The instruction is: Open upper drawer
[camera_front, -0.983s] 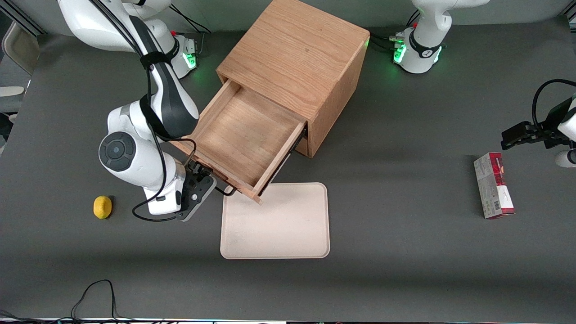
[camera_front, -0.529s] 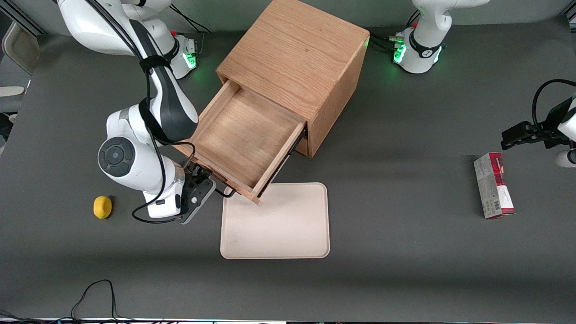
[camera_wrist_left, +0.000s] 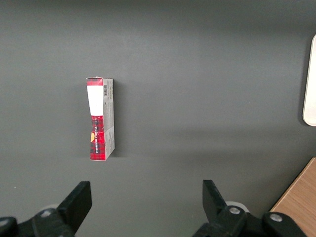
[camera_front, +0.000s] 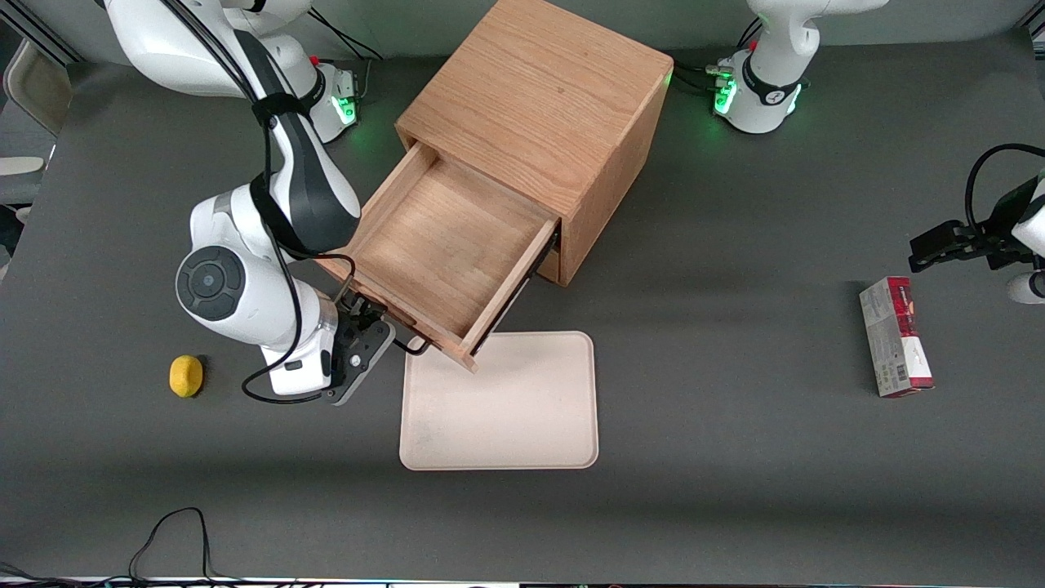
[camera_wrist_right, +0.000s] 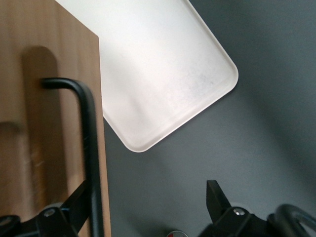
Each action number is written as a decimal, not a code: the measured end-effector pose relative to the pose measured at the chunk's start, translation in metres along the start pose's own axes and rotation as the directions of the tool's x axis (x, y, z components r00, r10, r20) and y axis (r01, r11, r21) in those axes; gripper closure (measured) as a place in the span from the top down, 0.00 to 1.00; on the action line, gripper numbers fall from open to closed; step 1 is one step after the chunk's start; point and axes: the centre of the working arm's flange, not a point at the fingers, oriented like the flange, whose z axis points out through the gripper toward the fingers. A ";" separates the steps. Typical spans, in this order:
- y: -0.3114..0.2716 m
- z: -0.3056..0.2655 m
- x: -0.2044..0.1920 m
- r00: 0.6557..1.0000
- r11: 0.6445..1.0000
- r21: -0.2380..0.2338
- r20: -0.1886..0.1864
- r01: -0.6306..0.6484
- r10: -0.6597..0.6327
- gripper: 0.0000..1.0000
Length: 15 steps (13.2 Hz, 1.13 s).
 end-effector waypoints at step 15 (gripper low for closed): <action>0.026 -0.173 -0.096 0.907 0.907 -0.010 -0.007 -0.421 0.421 1.00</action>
